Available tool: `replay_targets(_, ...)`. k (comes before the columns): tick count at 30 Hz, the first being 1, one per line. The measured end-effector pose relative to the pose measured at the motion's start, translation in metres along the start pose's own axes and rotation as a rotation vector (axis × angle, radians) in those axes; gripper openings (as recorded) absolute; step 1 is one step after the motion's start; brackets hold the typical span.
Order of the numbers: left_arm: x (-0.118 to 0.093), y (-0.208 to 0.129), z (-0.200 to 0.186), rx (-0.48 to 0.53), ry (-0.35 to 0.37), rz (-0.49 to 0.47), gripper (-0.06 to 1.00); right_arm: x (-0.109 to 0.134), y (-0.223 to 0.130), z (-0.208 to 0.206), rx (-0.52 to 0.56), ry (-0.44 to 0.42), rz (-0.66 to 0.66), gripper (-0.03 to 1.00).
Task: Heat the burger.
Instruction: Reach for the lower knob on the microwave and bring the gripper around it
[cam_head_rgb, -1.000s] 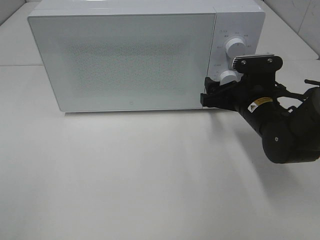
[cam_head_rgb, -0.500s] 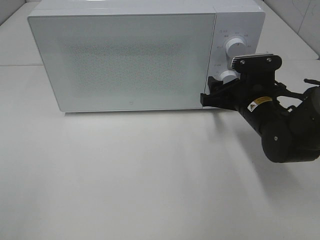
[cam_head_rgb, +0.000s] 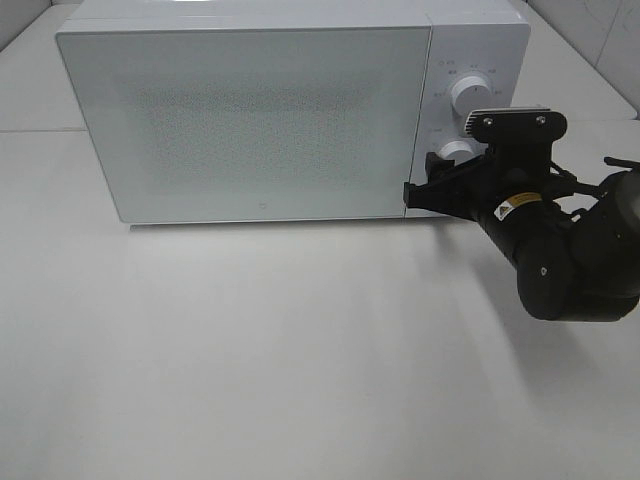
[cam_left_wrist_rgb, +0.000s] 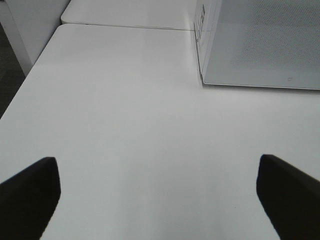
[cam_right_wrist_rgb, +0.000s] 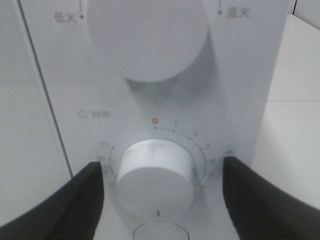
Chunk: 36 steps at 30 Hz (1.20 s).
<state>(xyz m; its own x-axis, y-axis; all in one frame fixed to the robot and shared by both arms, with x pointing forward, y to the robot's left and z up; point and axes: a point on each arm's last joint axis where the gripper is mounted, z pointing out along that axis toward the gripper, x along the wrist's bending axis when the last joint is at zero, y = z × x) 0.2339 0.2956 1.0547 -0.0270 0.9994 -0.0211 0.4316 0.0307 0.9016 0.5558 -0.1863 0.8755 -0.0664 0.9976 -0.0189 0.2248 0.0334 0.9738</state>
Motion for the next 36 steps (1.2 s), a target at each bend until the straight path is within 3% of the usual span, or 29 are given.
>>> replay_targets(11, 0.0000, 0.0000, 0.0000, 0.000, 0.000, 0.000, 0.99, 0.0013, 0.0001, 0.0004, 0.002, 0.012, -0.005, 0.46)
replay_targets(19, 0.0000, 0.0000, 0.0000, 0.000, 0.000, 0.000, 0.99, 0.0014, 0.0001, 0.0004, 0.001, 0.014, 0.004, 0.45)
replay_targets(24, 0.0000, 0.0000, 0.0000, 0.000, 0.000, 0.000, 0.99, 0.0017, 0.0002, 0.0004, 0.002, 0.017, 0.076, 0.45)
replay_targets(26, 0.0000, 0.0000, 0.0000, 0.000, 0.000, 0.000, 0.99, 0.0022, 0.0004, 0.0005, 0.002, 0.021, 0.210, 0.45)
replay_targets(27, 0.0000, 0.0000, 0.0000, 0.000, 0.000, 0.000, 0.99, 0.0022, 0.0004, 0.0005, 0.002, 0.021, 0.210, 0.45)
replay_targets(29, 0.0000, 0.0000, 0.0000, 0.000, 0.000, 0.000, 0.99, 0.0023, 0.0007, 0.0007, 0.003, 0.021, 0.399, 0.45)
replay_targets(30, 0.0000, 0.0000, 0.0000, 0.000, 0.000, 0.000, 0.99, 0.0023, 0.0007, 0.0007, 0.003, 0.021, 0.399, 0.45)
replay_targets(31, 0.0000, 0.0000, 0.0000, 0.000, 0.000, 0.000, 0.99, 0.0024, 0.0010, 0.0011, 0.004, 0.021, 0.537, 0.44)
replay_targets(32, 0.0000, 0.0000, 0.0000, 0.000, 0.000, 0.000, 0.99, 0.0024, 0.0010, 0.0011, 0.004, 0.021, 0.537, 0.44)
replay_targets(33, 0.0000, 0.0000, 0.0000, 0.000, 0.000, 0.000, 0.99, 0.0026, 0.0011, 0.0011, 0.005, 0.023, 0.698, 0.44)
replay_targets(34, 0.0000, 0.0000, 0.0000, 0.000, 0.000, 0.000, 0.99, 0.0028, 0.0011, 0.0011, 0.006, 0.025, 0.780, 0.44)
replay_targets(35, 0.0000, 0.0000, 0.0000, 0.000, 0.000, 0.000, 0.99, 0.0028, 0.0011, 0.0011, 0.006, 0.025, 0.780, 0.44)
replay_targets(36, 0.0000, 0.0000, 0.0000, 0.000, 0.000, 0.000, 0.99, 0.0027, 0.0008, 0.0007, 0.009, 0.026, 0.934, 0.44)
